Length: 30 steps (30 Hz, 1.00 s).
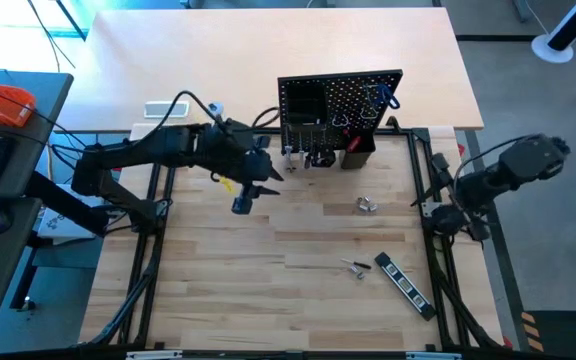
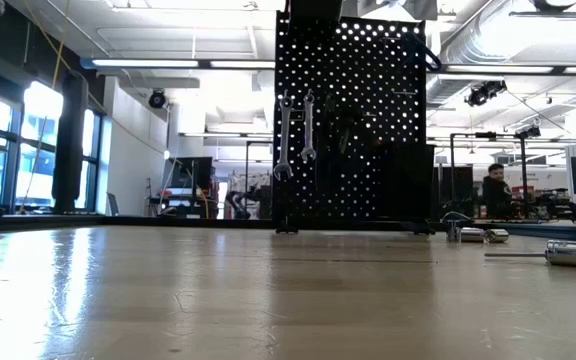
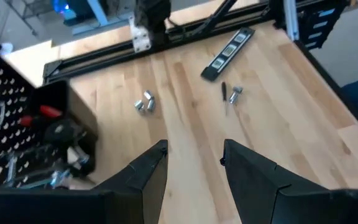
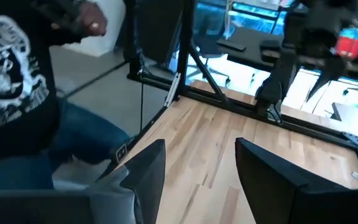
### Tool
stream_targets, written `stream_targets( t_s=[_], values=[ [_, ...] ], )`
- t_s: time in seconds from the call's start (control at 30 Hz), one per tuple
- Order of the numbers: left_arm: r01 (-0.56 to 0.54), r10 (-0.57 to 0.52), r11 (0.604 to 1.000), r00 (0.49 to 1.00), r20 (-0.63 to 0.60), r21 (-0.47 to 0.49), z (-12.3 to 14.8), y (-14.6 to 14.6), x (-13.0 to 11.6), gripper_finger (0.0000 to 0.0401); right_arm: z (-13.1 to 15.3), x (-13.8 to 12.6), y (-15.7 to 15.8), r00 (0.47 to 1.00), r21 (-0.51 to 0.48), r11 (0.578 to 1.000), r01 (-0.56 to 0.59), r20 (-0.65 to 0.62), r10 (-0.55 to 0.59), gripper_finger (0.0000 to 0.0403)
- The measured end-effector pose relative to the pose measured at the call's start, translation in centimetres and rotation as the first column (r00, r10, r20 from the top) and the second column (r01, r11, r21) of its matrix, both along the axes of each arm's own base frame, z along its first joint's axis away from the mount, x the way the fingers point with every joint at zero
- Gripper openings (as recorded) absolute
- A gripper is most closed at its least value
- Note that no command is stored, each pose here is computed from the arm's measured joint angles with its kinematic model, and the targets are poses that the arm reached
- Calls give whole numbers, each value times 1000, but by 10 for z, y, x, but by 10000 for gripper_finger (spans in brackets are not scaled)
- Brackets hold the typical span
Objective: Hang tools onto peg board
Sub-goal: Put the silver socket into the top black bin on the peg board
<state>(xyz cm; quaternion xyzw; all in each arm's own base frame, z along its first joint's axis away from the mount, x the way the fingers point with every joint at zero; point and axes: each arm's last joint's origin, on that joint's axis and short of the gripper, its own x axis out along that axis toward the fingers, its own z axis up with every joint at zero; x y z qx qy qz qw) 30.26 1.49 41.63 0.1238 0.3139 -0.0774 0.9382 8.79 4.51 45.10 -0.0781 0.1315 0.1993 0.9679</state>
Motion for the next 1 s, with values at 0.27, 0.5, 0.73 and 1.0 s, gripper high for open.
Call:
stream_targets(
  t_s=[0.27,0.5,0.73,1.0],
  values=[
    [69,-69,998,997,22,-7,-31,-23,14,147,-91,19,9,997,123,990,76,1,-76,188],
    [106,-104,994,993,59,-37,-82,-42,27,146,-166,42,19,982,206,961,187,-60,-178,188],
    [111,-94,989,982,165,-93,-135,-54,29,146,-223,44,12,866,221,838,499,-172,-470,188],
    [22,23,990,948,318,-137,-190,-50,13,146,-259,44,6,710,212,677,704,-223,-668,188]
  ],
)
